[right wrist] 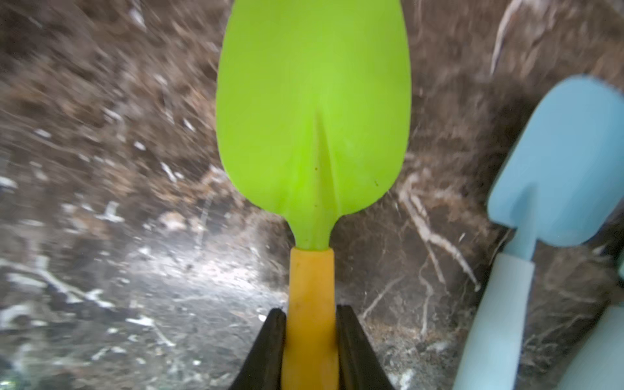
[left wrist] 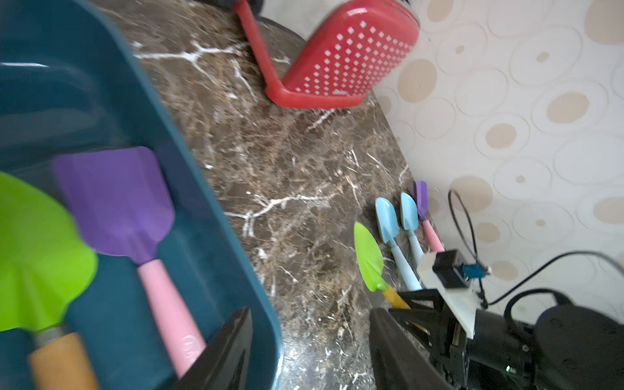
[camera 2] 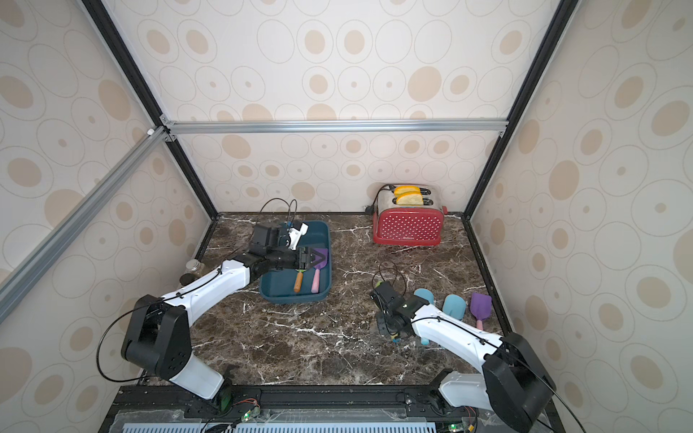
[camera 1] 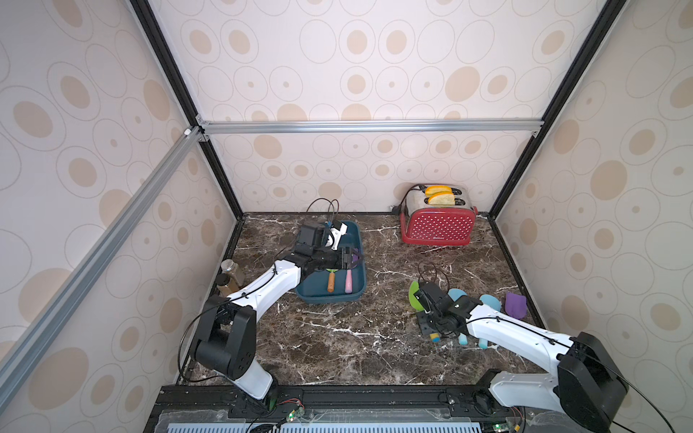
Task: Put the shovel into the storage box
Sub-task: Pick up the shovel from the center of the board, then place the shovel in the storage box.
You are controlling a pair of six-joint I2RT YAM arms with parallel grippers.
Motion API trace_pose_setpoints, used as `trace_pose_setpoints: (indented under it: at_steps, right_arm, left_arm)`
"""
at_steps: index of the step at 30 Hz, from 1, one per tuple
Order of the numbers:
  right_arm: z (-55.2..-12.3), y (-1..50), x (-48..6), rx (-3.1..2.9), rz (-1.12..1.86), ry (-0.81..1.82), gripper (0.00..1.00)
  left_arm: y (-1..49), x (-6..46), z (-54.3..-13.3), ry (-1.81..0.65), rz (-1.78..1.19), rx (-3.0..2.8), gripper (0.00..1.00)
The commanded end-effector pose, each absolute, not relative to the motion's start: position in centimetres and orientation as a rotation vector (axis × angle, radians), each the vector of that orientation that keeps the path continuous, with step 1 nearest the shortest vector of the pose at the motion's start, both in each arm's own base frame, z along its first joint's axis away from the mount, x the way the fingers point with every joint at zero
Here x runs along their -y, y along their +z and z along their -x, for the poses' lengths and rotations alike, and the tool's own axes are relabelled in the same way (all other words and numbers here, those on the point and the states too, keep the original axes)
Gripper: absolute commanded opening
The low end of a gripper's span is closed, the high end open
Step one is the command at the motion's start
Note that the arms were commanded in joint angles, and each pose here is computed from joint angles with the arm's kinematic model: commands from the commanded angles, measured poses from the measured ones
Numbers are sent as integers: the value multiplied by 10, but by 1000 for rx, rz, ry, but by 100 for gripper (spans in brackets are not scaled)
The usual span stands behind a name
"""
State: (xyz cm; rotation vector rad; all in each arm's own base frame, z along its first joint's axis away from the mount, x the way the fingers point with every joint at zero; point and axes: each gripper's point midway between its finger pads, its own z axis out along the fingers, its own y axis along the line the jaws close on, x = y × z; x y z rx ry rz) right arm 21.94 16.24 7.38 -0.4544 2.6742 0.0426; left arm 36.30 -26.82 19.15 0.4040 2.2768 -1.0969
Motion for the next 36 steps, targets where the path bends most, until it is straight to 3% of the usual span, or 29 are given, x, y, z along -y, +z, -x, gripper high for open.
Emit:
trace_pose_setpoints:
  at_steps: [1,10,22,24,34,36]
  right_arm:
    - [-236,108,-178,-2575,557,39,7]
    - [-262,145,-217,-2469,670,77,7]
    - [-261,160,-258,-2406,771,130,7]
    - [-260,162,-262,-2398,783,127,8]
    - [-258,167,-270,-2372,807,118,11]
    - [-258,169,-272,-2360,821,112,17]
  left_arm:
    - [195,294,-352,-1156,-460,-2244,60]
    - [195,306,-351,-1252,-398,-2205,61]
    - [185,326,-358,-1384,-342,-2174,56]
    - [184,327,-359,-1389,-341,-2178,52]
    - [191,329,-359,-1414,-336,-2159,1]
    - [192,329,-359,-1415,-335,-2157,0]
